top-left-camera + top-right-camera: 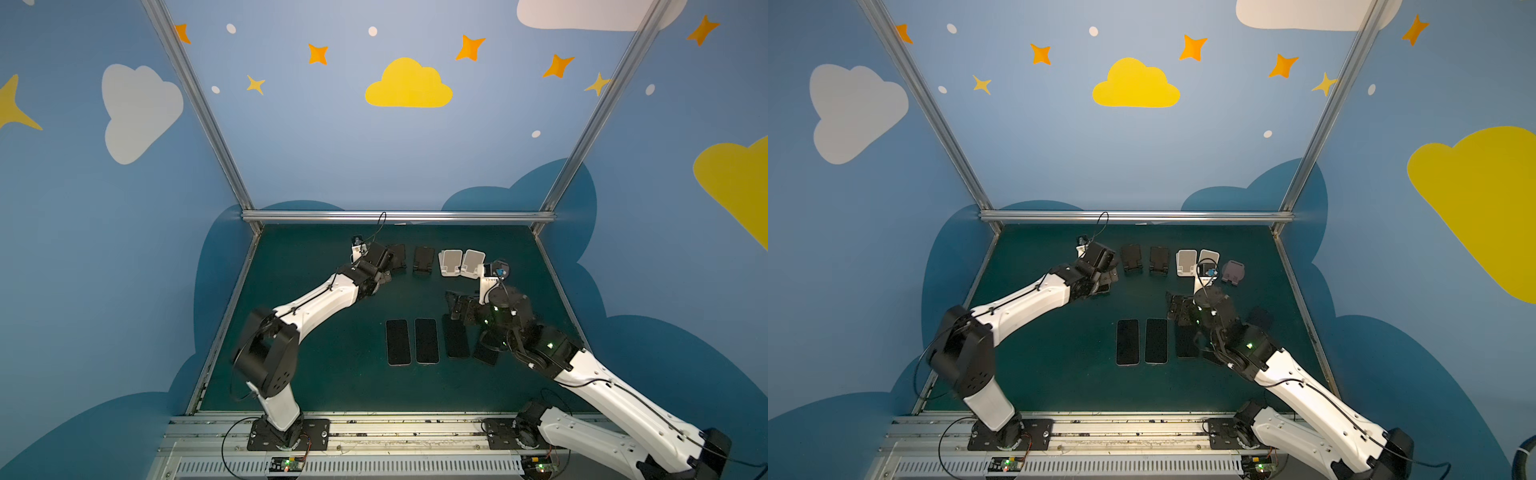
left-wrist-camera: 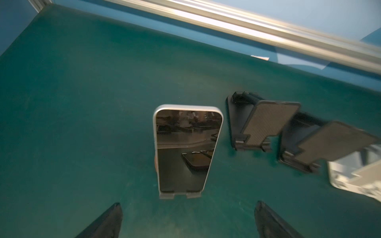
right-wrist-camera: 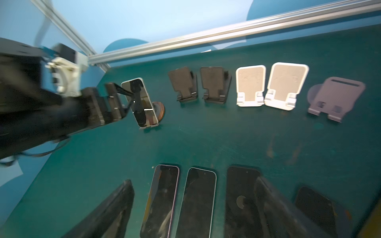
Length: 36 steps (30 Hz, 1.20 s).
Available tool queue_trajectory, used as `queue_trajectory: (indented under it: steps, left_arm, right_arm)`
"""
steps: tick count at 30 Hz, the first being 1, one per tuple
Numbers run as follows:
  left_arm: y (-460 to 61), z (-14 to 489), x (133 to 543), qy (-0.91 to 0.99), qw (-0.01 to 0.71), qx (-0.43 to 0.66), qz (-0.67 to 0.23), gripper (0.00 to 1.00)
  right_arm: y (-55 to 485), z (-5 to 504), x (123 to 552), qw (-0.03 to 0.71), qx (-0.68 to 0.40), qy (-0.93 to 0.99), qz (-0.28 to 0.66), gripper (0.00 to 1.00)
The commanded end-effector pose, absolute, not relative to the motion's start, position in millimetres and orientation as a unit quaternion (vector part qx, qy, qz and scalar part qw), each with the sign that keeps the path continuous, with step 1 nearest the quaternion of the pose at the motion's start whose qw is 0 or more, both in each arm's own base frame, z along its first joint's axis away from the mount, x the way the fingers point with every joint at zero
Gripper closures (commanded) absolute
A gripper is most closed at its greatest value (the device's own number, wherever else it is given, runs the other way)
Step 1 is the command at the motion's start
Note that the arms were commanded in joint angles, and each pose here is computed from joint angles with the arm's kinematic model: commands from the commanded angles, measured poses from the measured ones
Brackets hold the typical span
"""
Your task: Remove the phone from the phone stand
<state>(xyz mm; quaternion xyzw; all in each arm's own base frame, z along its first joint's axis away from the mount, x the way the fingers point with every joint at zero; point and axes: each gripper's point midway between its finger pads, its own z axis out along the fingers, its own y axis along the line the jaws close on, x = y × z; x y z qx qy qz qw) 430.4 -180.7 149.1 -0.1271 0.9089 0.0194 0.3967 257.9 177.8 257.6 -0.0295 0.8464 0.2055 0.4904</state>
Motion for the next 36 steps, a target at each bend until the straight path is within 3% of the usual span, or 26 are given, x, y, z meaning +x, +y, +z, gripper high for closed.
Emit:
queue_trajectory:
  steps: [1,6,13,21,29,36]
  left_arm:
    - [-169,132,439,0.914,0.380,-0.115,0.087,0.00]
    - [-159,117,443,0.909,0.378,-0.130,0.115,0.00]
    - [-163,89,458,0.929,0.347,-0.113,0.061,0.01]
    - [-162,67,472,0.932,0.339,-0.101,0.071,0.06]
    - [-165,70,483,0.929,0.352,-0.107,0.051,0.09]
    - [-164,62,490,0.927,0.353,-0.117,0.044,0.21]
  right_arm:
    - [168,254,257,0.493,-0.021,0.847,0.197,0.08]
    - [164,244,258,0.485,-0.024,0.853,0.190,0.08]
    - [167,237,262,0.479,-0.026,0.855,0.197,0.08]
    - [167,229,265,0.471,-0.027,0.861,0.190,0.08]
    - [167,228,266,0.471,-0.028,0.862,0.187,0.08]
    - [167,224,265,0.467,-0.027,0.864,0.186,0.08]
